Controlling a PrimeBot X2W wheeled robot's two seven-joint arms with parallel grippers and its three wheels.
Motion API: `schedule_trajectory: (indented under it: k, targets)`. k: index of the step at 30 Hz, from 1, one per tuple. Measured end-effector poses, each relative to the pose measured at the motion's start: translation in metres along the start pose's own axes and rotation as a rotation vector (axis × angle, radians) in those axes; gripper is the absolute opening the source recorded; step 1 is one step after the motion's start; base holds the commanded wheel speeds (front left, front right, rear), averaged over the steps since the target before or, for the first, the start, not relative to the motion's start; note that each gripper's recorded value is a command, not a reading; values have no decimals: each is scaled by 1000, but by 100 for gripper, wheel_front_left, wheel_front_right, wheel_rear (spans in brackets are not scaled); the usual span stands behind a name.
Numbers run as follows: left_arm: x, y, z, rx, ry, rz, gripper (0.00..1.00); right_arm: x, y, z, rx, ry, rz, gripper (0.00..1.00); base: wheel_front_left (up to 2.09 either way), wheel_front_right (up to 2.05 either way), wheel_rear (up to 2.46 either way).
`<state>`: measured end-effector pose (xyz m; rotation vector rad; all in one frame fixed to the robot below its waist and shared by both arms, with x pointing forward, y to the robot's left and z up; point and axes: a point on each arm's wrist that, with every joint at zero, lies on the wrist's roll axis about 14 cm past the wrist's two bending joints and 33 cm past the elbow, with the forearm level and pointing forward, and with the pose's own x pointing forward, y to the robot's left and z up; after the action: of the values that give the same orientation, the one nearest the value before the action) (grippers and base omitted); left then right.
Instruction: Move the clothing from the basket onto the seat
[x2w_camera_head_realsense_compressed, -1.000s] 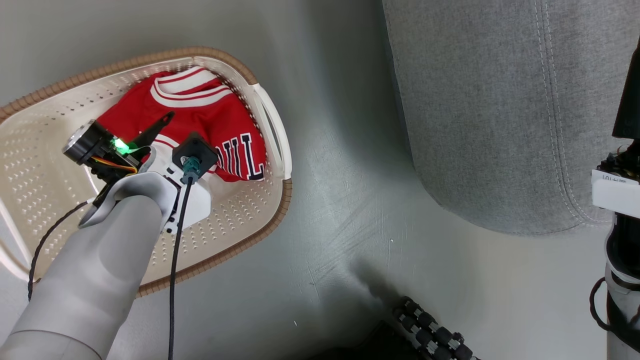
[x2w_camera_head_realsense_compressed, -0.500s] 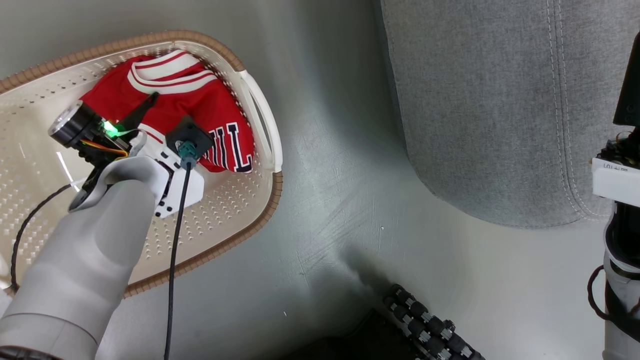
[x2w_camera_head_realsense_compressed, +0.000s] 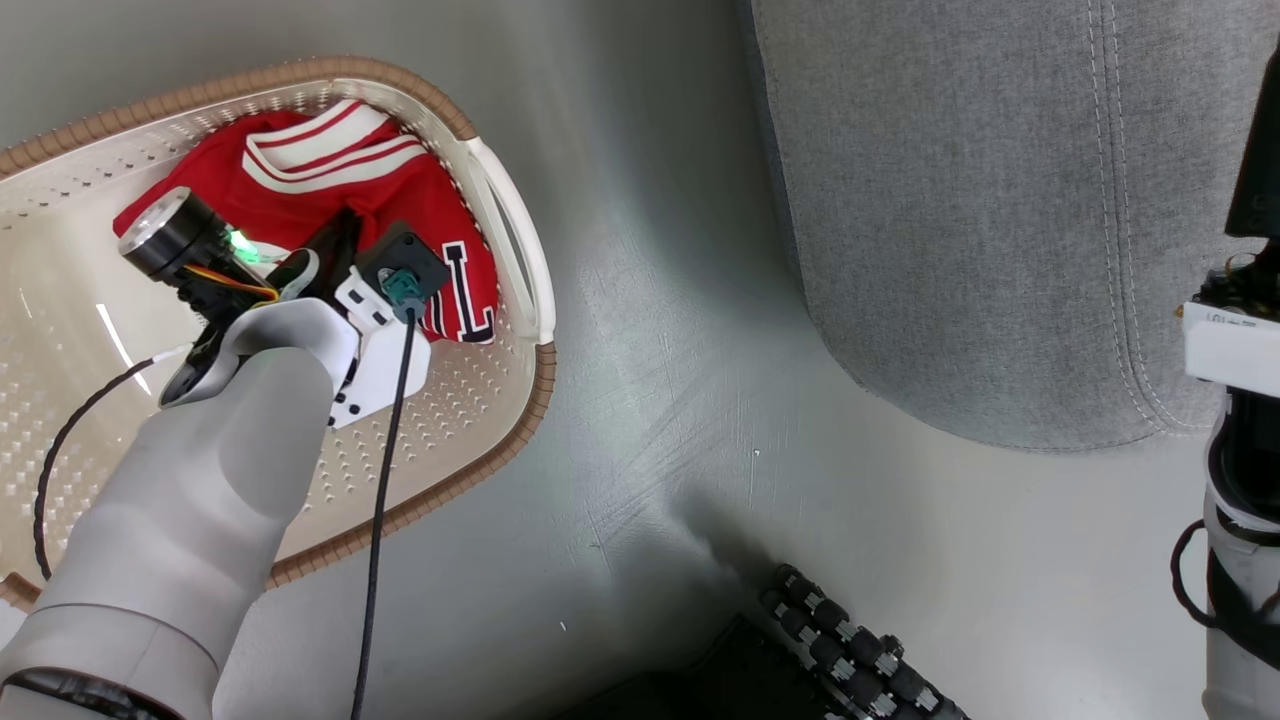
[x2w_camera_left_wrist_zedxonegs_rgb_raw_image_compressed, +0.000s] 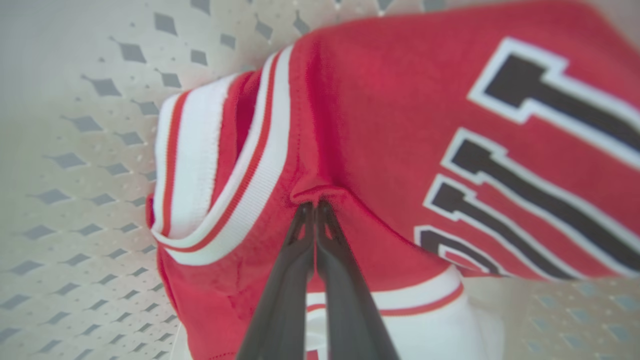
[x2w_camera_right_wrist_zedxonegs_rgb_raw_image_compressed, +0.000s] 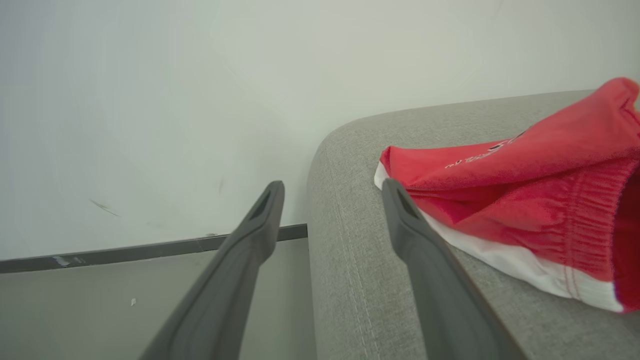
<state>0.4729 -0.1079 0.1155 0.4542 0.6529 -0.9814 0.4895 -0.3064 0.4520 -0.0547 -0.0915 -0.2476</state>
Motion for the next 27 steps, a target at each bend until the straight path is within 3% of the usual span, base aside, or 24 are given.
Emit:
schedule_trajectory:
  k: [15,27]
  targets:
    - [-11,18,16,-4,-65,47,0,10,6,5,44,-35,9,100,0,0,0]
    - [-42,34,28,-97,-166,164,0,16,21,9,89,-58,40,100,0,0,0]
